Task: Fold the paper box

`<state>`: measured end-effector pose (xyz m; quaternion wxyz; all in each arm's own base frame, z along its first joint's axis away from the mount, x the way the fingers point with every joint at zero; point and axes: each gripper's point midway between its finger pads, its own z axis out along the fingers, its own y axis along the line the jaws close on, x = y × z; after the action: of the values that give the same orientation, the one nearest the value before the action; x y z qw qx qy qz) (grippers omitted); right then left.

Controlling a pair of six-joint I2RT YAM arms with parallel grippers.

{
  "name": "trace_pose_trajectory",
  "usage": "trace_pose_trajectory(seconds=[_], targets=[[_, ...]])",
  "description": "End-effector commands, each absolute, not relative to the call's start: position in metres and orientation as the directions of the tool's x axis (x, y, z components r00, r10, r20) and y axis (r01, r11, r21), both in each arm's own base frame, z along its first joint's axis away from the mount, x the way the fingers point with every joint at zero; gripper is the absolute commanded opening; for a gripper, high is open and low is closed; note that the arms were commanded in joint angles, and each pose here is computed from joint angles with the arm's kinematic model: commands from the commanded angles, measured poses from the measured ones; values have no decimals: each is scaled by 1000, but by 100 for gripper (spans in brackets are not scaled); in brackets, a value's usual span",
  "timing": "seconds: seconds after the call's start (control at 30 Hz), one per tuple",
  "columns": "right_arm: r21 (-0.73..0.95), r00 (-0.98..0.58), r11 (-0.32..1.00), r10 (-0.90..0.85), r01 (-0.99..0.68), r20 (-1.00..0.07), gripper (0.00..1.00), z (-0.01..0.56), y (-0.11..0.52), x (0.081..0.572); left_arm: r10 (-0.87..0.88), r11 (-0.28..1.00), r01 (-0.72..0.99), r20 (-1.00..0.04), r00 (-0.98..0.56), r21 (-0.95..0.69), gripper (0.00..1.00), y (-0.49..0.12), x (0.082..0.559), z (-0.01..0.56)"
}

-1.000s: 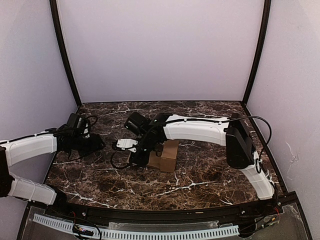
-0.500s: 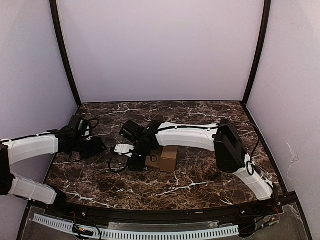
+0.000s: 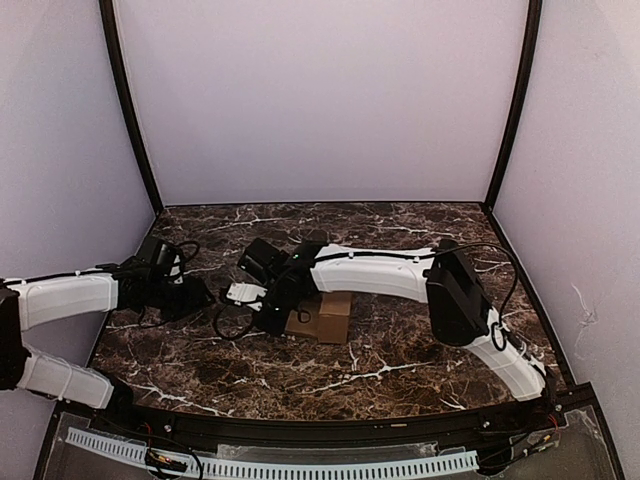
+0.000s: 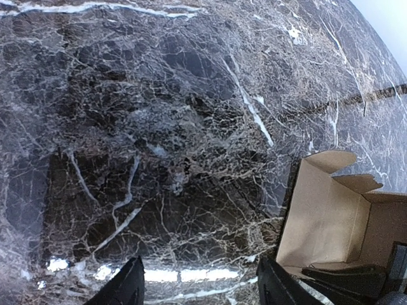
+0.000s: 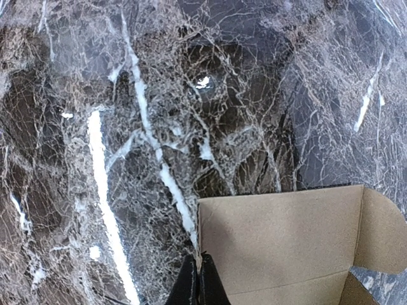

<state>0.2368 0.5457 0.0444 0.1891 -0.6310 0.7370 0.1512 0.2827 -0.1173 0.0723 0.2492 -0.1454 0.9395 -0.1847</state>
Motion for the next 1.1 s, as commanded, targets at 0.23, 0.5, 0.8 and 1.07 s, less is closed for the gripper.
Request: trace_pose_trajectory(seconds=[0.23, 0.5, 0.8, 1.07], targets=[[-2, -113, 143, -789, -990, -604, 0, 108, 553, 230, -363, 786, -149, -253, -897, -600, 62, -164, 293, 46], [-7, -81, 109, -777, -994, -624, 0, 116, 552, 223, -390, 627, -127, -169, -905, -768, 61, -198, 301, 60], [-33, -56, 96, -793, -995, -607, 0, 105, 551, 218, -385, 558, -234, 2, -923, -796, 43, -211, 291, 38], [-86, 5, 59, -801, -995, -599, 0, 99, 551, 208, -381, 402, -271, 109, -918, -875, 32, -230, 291, 45]])
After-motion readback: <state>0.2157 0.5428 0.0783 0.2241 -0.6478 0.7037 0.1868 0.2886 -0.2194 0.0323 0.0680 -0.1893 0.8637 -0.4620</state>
